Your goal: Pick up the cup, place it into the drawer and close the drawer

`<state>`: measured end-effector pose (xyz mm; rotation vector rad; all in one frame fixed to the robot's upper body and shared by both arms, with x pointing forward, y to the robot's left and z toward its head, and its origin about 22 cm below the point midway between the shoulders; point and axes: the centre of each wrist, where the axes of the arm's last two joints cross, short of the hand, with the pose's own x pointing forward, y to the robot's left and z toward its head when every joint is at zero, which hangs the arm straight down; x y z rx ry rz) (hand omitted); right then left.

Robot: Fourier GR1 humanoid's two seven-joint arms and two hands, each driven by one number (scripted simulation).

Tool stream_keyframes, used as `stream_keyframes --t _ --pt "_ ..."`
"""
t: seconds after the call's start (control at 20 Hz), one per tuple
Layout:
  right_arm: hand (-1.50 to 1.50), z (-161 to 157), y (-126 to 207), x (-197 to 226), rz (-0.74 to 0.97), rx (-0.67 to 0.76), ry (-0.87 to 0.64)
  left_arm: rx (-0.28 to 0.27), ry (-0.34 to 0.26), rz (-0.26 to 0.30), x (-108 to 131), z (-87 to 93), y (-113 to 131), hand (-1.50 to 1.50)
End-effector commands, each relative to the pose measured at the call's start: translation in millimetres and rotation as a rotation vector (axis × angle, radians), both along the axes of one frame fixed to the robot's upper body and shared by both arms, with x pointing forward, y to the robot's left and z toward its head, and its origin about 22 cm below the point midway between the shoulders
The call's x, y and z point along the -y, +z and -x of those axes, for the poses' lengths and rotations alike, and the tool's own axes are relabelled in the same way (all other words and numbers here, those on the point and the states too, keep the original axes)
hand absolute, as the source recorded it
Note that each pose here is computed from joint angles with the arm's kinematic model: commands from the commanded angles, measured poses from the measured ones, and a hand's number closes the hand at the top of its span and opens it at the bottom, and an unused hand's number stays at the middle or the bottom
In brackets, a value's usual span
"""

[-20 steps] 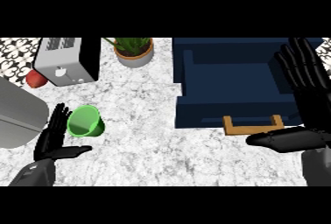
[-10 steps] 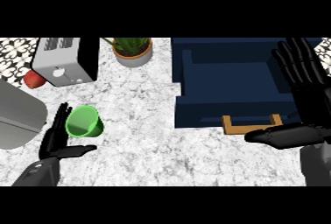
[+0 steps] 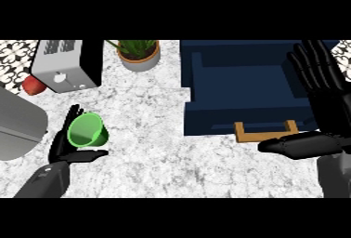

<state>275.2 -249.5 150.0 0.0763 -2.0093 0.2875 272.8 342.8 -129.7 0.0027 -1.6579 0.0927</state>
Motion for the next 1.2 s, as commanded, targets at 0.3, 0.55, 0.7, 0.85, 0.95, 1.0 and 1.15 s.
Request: stream_keyframes --t 0.3,0.55,0.7,0.85,0.95,1.0,1.15 --pt "-1.5 -6 2 8 0.023 -0.008 -0.014 0.222 -0.073 0.05 17 3.3 -7 1.5" --pt "-1.5 -4 -4 10 0.006 0.0 -0.005 0.294 0.104 -0.157 23 -12.7 3 1.5" --pt "-1.5 -5 2 10 0.007 0.002 -0.026 0.402 0.046 0.012 14 -27.7 19 1.5" --pt "-1.5 14 4 34 -0.006 -0.014 -0.006 0.401 0.119 0.038 38 -13.6 -1 1.5" --pt "-1.5 3 2 15 -0.005 -0.008 -0.014 0.418 0.138 0.046 36 -30.7 13 1.5" --pt "-1.5 6 8 15 0.002 -0.011 -0.005 0.407 0.177 0.044 64 -28.6 4 1.5" --pt "-1.5 -4 -4 12 0.004 -0.029 -0.033 0.455 0.039 0.099 80 -50.8 21 1.5"
